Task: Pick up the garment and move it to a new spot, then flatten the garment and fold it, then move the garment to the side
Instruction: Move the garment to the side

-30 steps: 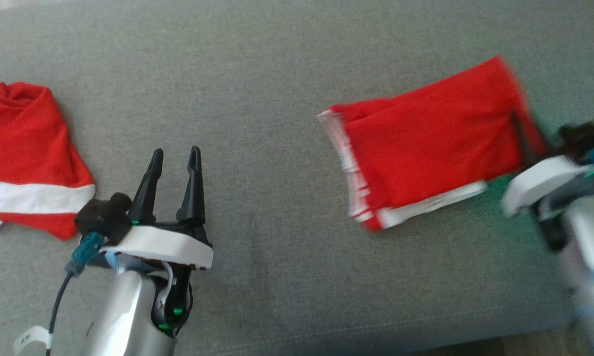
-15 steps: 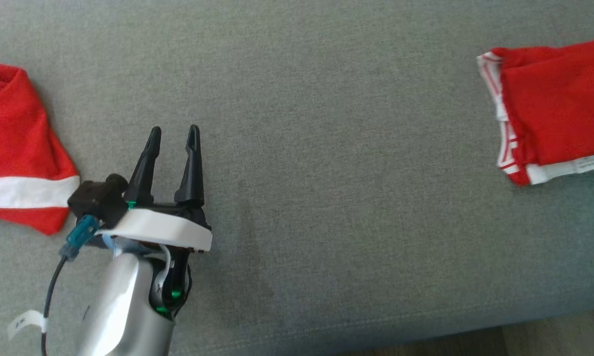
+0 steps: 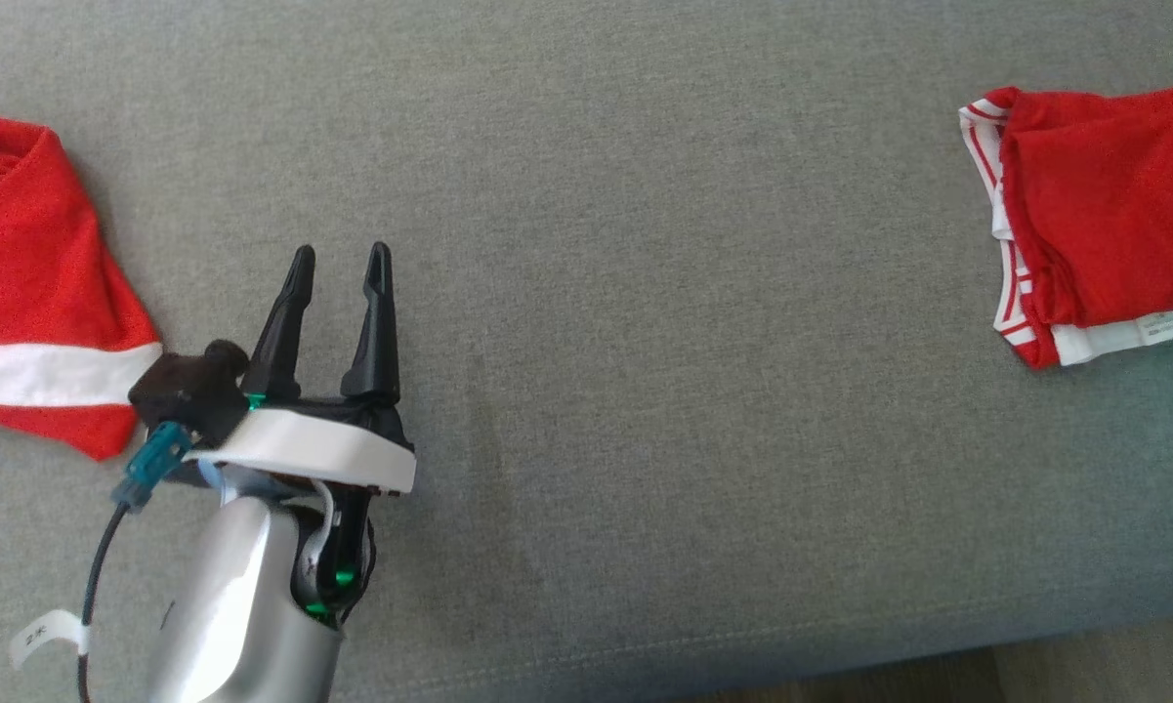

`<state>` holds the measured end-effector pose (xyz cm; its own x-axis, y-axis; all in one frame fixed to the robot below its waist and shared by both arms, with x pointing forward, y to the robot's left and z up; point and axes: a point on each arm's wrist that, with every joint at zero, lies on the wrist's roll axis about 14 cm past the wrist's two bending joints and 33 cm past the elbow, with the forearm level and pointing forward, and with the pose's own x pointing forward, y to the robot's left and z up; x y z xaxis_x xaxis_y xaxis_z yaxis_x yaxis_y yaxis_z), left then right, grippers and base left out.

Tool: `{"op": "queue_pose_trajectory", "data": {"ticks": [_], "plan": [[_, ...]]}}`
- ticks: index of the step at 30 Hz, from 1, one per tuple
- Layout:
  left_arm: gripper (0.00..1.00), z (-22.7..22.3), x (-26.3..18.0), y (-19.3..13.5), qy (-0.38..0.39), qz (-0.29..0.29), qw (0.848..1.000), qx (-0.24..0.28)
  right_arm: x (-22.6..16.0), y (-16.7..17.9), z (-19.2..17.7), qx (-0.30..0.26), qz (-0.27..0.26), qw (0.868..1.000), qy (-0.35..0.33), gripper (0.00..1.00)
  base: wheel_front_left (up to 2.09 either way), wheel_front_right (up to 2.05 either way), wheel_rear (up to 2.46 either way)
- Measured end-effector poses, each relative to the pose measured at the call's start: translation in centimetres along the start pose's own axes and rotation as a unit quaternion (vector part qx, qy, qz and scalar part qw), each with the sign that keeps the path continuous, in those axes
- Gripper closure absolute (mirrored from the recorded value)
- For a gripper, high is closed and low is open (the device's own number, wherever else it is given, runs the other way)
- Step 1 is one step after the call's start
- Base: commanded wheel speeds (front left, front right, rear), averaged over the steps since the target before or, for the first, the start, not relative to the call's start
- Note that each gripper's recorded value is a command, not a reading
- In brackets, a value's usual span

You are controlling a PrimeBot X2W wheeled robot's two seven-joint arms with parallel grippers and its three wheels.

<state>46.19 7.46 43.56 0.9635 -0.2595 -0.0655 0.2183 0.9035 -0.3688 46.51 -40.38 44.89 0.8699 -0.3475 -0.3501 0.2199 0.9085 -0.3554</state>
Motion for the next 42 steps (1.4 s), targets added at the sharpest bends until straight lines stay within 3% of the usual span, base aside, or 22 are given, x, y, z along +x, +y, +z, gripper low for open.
{"op": "queue_pose_trajectory", "data": {"ticks": [1, 7, 14, 22, 32, 42], "plan": [[0.0, 0.1, 0.0, -0.1, -0.001, -0.001, 1.0, 0.0, -0.1, 0.1, 0.2, 0.002, 0.0, 1.0, -0.004, 0.0, 0.0, 0.0, 0.0], [0.0, 0.7, -0.1, -0.6, -0.007, -0.007, 1.0, 0.002, -0.7, 0.8, 2.1, 0.055, 0.004, 0.998, -0.03, 0.0, 0.0, 0.0, 0.0], [0.0, 2.1, -0.5, -1.3, -0.024, -0.013, 1.0, 0.004, -1.9, 2.7, 7.2, 0.052, 0.031, 0.993, -0.102, 0.0, 0.0, 0.0, 0.0], [0.0, 4.3, -2.5, -1.7, -0.048, -0.006, 0.999, 0.008, -6.3, 9.6, 13.3, 0.115, 0.117, 0.966, -0.2, 0.0, 0.0, 0.0, 0.0], [0.0, 6.0, -6.0, -0.9, -0.071, 0.021, 0.997, 0.018, -12.2, 16.1, 9.7, 0.161, 0.191, 0.948, -0.198, 0.0, 0.0, 0.0, 0.0], [0.0, 4.7, -10.4, -0.1, -0.057, 0.05, 0.997, 0.027, -16.7, 18.3, 5.1, 0.175, 0.211, 0.943, -0.188, 0.0, 0.0, 0.0, 0.0]]}}
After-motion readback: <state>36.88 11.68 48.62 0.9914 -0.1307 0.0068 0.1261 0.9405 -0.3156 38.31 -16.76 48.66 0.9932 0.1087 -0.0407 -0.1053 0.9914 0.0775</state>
